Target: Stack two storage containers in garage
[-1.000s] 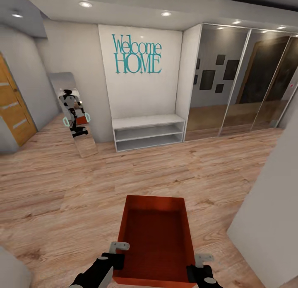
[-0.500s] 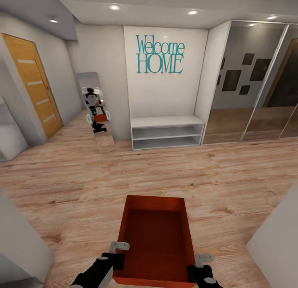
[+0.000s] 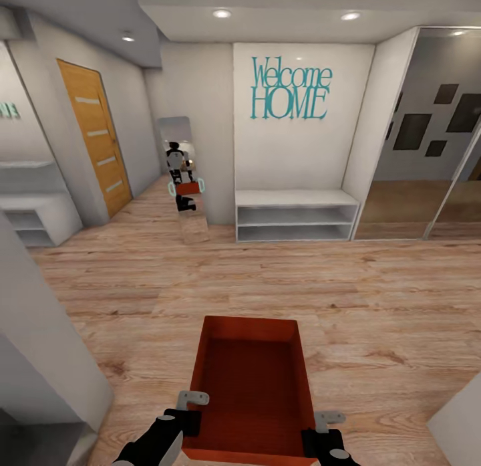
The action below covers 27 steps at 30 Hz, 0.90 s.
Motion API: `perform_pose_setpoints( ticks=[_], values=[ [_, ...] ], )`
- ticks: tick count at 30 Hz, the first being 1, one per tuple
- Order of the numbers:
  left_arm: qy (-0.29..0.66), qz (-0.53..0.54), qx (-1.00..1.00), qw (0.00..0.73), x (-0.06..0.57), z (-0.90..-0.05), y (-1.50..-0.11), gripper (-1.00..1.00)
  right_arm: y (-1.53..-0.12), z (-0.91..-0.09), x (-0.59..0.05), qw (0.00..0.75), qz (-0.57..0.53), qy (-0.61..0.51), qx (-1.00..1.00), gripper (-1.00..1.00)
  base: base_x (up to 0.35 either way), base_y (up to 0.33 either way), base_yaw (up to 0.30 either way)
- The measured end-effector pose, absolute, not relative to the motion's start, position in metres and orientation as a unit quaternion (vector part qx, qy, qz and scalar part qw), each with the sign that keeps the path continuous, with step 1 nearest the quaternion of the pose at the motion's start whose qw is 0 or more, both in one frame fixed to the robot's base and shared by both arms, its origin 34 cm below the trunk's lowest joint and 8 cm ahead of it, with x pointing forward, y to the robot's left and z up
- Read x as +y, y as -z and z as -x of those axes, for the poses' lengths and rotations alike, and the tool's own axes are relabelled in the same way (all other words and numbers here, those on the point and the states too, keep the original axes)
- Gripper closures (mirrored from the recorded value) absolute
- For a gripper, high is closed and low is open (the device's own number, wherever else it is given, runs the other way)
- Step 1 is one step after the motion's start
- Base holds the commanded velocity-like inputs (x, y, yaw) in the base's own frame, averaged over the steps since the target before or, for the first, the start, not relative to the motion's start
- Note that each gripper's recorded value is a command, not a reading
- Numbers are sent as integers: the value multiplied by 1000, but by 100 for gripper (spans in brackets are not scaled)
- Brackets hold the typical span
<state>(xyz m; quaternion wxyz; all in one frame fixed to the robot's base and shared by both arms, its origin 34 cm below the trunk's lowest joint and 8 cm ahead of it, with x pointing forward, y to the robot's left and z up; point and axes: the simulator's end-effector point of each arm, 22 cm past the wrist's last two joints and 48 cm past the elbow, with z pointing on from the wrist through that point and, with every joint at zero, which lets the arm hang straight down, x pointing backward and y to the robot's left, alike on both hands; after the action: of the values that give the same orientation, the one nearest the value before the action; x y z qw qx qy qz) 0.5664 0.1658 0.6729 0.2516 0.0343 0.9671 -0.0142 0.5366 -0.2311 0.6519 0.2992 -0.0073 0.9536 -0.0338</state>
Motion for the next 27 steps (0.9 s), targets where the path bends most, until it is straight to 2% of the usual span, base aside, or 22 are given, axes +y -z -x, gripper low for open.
perform_pose_setpoints(
  ticks=[8,27],
  values=[
    [14,-34,967,252,166,-566,-673,100,-652,-536,-231,299,7,34,954,100,62,0,11],
    [14,-34,967,251,166,-566,-673,100,-652,-536,-231,299,7,34,954,100,315,0,0]
  ],
)
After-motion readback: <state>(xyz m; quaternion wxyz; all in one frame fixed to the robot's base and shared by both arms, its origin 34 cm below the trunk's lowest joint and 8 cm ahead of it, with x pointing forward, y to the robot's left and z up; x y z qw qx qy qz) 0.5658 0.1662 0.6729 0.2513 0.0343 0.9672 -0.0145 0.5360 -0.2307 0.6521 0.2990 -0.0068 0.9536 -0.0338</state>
